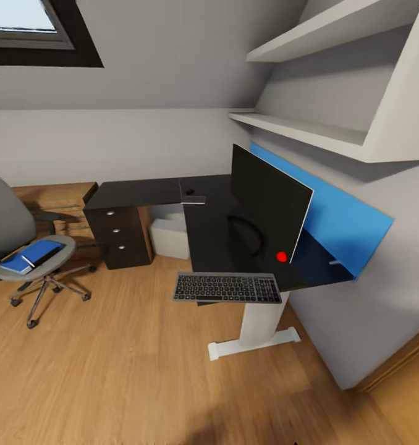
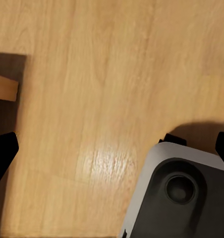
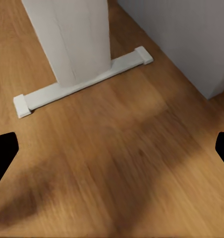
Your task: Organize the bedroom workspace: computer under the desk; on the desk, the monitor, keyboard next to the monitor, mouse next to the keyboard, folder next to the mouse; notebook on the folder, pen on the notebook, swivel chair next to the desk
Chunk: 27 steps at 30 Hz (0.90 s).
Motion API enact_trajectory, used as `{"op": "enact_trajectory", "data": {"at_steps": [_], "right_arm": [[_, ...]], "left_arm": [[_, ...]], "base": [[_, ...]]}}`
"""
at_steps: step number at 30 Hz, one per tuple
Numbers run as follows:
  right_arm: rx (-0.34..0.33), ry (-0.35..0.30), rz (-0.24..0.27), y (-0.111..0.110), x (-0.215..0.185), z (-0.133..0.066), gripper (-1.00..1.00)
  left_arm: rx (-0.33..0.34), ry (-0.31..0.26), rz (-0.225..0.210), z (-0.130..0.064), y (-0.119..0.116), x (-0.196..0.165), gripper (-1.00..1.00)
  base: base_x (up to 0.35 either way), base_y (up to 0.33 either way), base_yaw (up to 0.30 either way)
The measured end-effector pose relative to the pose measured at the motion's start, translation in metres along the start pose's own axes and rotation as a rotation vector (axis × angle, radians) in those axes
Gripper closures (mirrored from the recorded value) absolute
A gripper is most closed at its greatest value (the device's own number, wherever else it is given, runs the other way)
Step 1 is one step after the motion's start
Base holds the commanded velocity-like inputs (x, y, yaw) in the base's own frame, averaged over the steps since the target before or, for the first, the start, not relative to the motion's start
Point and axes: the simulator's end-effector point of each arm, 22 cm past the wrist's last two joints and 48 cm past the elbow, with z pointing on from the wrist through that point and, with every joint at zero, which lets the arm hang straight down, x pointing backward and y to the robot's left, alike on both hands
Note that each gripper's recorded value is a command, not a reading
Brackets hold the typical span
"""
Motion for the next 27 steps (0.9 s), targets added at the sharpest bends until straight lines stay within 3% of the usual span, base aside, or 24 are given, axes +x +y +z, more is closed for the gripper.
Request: {"op": "enact_trajectory", "data": {"at_steps": [9, 13, 22, 25, 26, 27], "right_arm": [[-0.002, 0.002, -0.004, 0.000, 0.004, 0.003, -1.00], [-0.003, 0.000, -0.005, -0.001, 0.008, 0.007, -1.00], [-0.006, -0.001, -0.005, -0.001, 0.016, 0.015, -1.00], [-0.006, -0.005, -0.002, 0.000, 0.018, 0.018, -1.00], [-0.058, -0.033, 0.038, 0.027, 0.005, 0.028, -1.00], [-0.056, -0.043, 0.056, 0.029, -0.001, 0.034, -1.00]], "left_arm": [[-0.007, 0.003, -0.006, 0.005, 0.001, 0.002, -1.00], [-0.023, 0.016, -0.036, 0.009, 0.002, 0.007, -1.00], [-0.024, 0.023, -0.046, 0.019, -0.004, 0.014, -1.00], [0.018, -0.031, -0.082, 0.027, -0.029, -0.016, -1.00], [0.062, 0.159, -0.040, 0.030, -0.054, 0.001, -1.00], [0.109, 0.113, -0.061, 0.037, -0.077, -0.048, -1.00]], "base": [[0.000, 0.000, 0.253], [0.000, 0.000, 0.063], [0.000, 0.000, 0.003], [0.000, 0.000, 0.000], [0.000, 0.000, 0.000], [0.000, 0.000, 0.000]]}}
